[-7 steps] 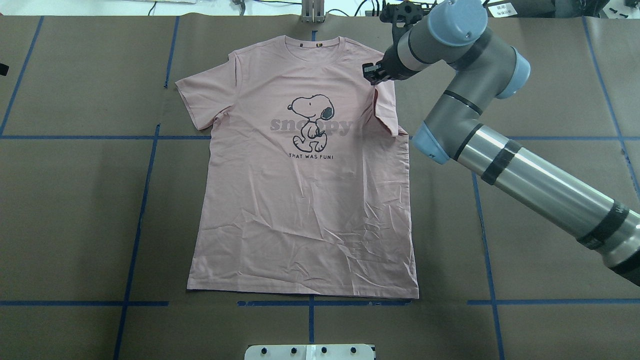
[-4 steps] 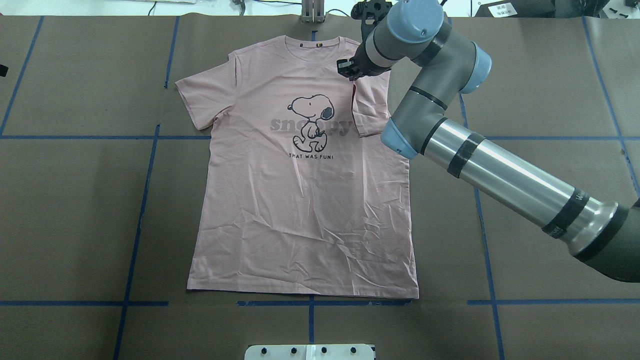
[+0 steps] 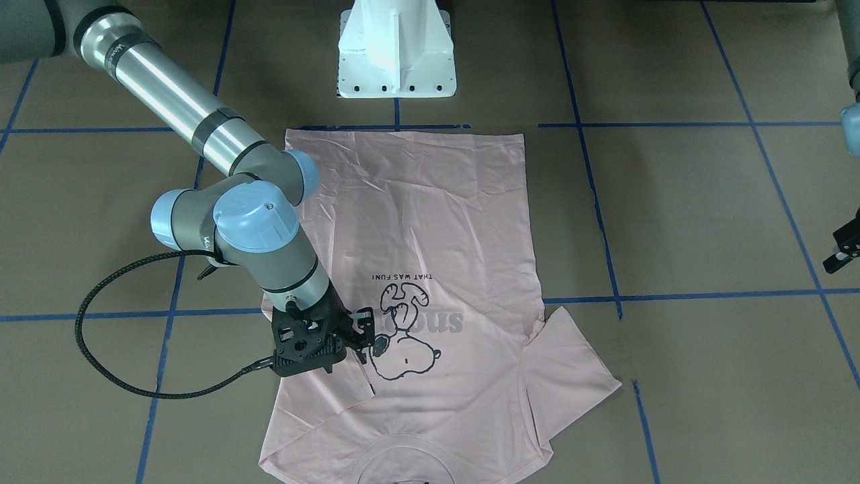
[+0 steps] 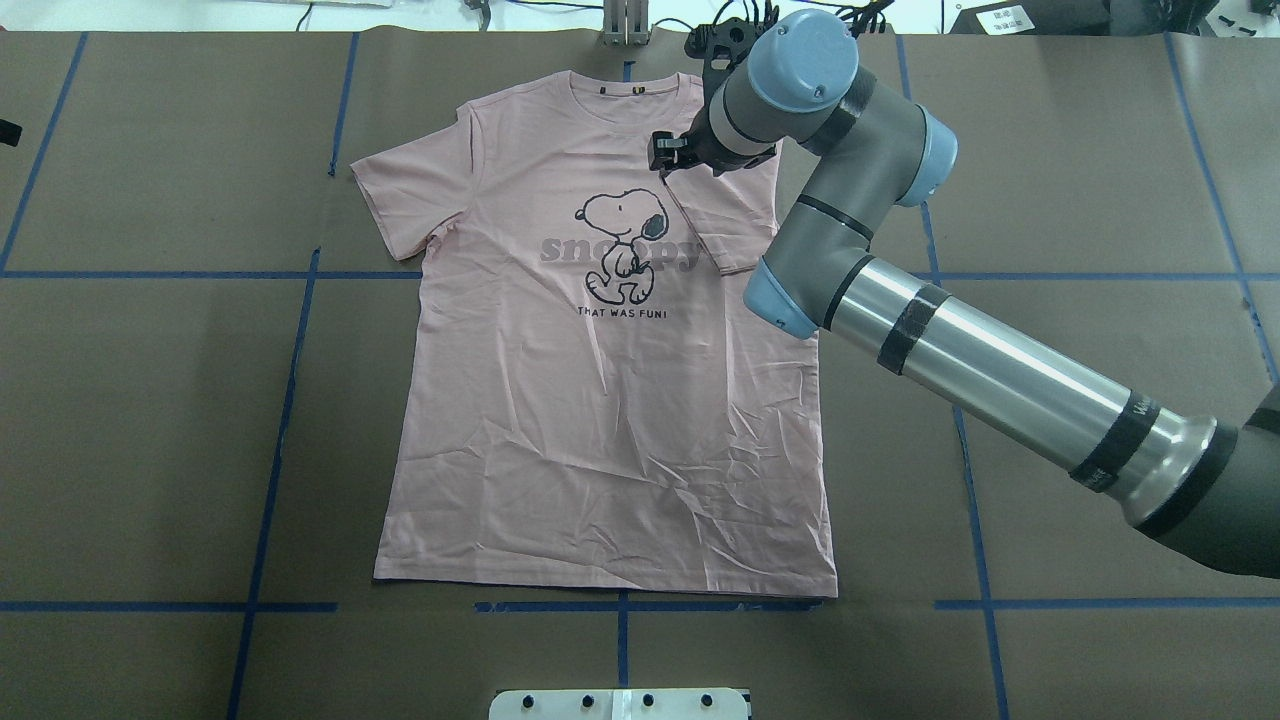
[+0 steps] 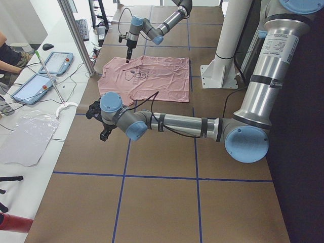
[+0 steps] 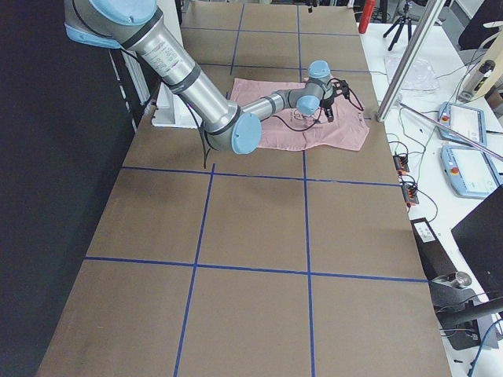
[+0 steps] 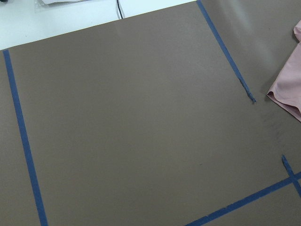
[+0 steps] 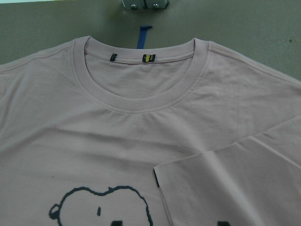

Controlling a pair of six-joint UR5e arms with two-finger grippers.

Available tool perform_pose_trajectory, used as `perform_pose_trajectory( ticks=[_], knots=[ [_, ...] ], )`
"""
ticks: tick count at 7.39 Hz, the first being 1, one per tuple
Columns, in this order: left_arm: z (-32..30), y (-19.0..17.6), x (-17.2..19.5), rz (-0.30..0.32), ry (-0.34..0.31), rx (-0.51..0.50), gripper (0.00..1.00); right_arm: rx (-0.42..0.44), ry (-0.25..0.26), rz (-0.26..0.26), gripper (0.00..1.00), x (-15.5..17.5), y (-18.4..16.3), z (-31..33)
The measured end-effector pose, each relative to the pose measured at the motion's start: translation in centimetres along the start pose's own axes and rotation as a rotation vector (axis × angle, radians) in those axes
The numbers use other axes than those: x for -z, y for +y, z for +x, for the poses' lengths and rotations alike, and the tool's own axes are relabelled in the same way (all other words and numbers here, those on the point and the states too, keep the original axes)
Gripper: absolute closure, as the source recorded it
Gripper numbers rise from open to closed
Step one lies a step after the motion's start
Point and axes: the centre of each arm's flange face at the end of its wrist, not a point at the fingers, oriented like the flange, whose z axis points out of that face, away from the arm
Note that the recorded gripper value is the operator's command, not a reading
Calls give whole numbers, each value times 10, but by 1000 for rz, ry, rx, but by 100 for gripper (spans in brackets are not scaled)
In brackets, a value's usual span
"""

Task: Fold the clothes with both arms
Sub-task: 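Grasp the sleeve with the right gripper and fold it inward over the shirt body, then release the sleeve and raise the right gripper while the left arm moves toward the shirt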

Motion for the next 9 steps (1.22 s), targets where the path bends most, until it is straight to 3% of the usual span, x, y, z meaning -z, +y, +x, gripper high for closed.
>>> perform_pose_trajectory(
  ticks=[1, 4, 7, 9],
  knots=[
    [21, -17, -8, 11, -13, 30, 0, -52, -6, -52, 0, 12, 9, -1],
    [132, -49, -76, 62, -53, 181, 0, -153, 113, -173, 0, 83, 31, 33],
    [250, -41, -172, 165, -129, 330, 0, -60, 169, -214, 0, 119, 42, 111],
    [275, -45, -216, 175, -175, 357, 4, -26, 171, -231, 0, 123, 45, 137]
  ],
)
